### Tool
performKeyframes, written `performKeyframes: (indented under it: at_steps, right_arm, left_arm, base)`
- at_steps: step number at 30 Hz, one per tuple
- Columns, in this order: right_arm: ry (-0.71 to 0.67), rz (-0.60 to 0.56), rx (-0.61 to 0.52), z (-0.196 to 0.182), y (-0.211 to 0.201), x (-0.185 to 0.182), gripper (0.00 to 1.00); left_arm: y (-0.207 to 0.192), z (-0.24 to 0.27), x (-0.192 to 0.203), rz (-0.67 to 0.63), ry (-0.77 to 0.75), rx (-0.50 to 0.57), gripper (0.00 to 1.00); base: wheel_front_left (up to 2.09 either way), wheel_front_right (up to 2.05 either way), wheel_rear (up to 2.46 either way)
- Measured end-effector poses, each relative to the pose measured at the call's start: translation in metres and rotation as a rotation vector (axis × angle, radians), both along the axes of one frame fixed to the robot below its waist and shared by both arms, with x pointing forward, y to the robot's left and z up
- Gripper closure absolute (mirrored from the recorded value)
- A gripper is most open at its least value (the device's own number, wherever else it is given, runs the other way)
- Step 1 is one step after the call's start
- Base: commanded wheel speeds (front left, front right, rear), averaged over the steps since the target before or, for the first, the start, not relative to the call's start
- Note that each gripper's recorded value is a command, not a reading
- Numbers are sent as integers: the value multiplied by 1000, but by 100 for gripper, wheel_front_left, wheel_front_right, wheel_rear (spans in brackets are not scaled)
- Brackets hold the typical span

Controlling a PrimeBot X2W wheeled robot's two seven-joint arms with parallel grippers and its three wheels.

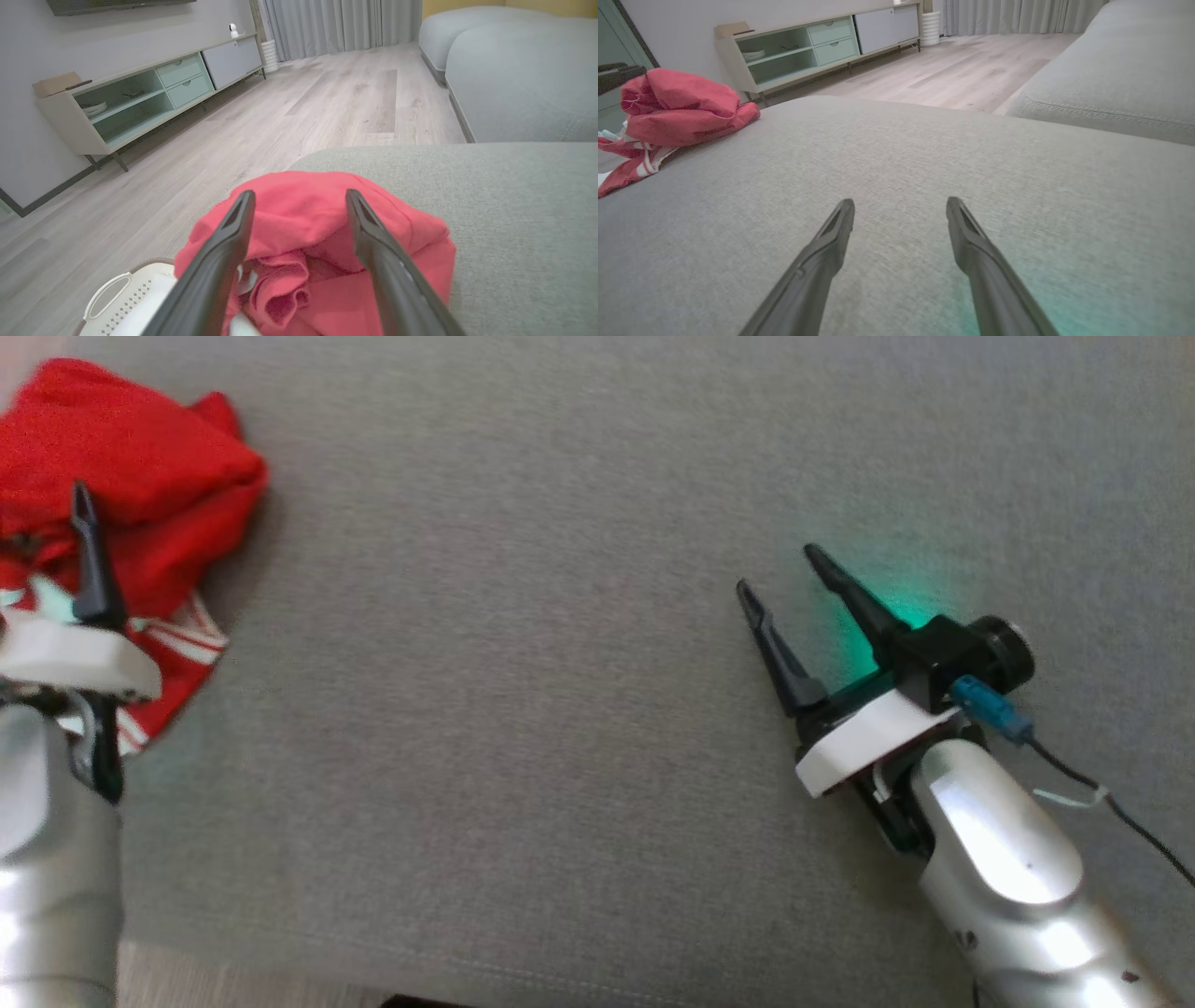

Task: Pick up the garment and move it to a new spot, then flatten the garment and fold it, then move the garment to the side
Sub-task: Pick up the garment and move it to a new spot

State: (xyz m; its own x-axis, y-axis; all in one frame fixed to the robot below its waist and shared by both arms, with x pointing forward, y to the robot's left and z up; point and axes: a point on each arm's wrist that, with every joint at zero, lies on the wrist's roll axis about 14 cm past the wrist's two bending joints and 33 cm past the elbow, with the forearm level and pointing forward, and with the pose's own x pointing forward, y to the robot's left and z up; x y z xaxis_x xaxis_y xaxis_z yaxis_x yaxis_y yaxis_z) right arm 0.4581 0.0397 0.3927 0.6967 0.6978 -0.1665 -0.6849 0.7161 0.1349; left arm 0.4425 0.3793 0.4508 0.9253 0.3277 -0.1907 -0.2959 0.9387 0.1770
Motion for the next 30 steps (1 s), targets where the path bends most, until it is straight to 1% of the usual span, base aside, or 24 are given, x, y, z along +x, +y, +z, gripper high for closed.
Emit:
performKeyframes:
  at_steps: [6,9,12,13,14,19,23,27,30]
  right_arm:
    - [-2,-50,4,-9,-19,13,0]
    - [-3,-68,10,-12,-24,18,0]
    - [-7,-78,9,-14,-28,22,0]
    - [-11,-81,12,-14,-30,23,0]
    - [-12,-85,12,-14,-31,24,0]
    - [-19,-111,4,-9,-38,28,0]
    - [-21,-145,-9,-3,-48,27,0]
    - [11,-181,-18,-3,-58,10,0]
    - [27,-215,-10,1,-66,-1,0]
  left_arm:
    - [4,-33,26,-3,120,-19,0]
    - [11,-59,25,36,231,-45,0]
    - [11,-80,23,68,307,-72,0]
    - [10,-83,23,72,314,-76,37]
    - [9,-85,25,71,316,-80,100]
    - [5,-68,36,44,238,-36,100]
    - [-5,-33,57,-18,132,0,100]
    - [-35,30,93,-136,-41,52,100]
    - [-73,70,115,-249,-161,74,100]
  base:
    - [0,0,0]
    - [0,0,0]
    - [0,0,0]
    - [0,0,0]
    - [0,0,0]
    - [0,0,0]
    - [0,0,0]
    - [0,0,0]
    - [0,0,0]
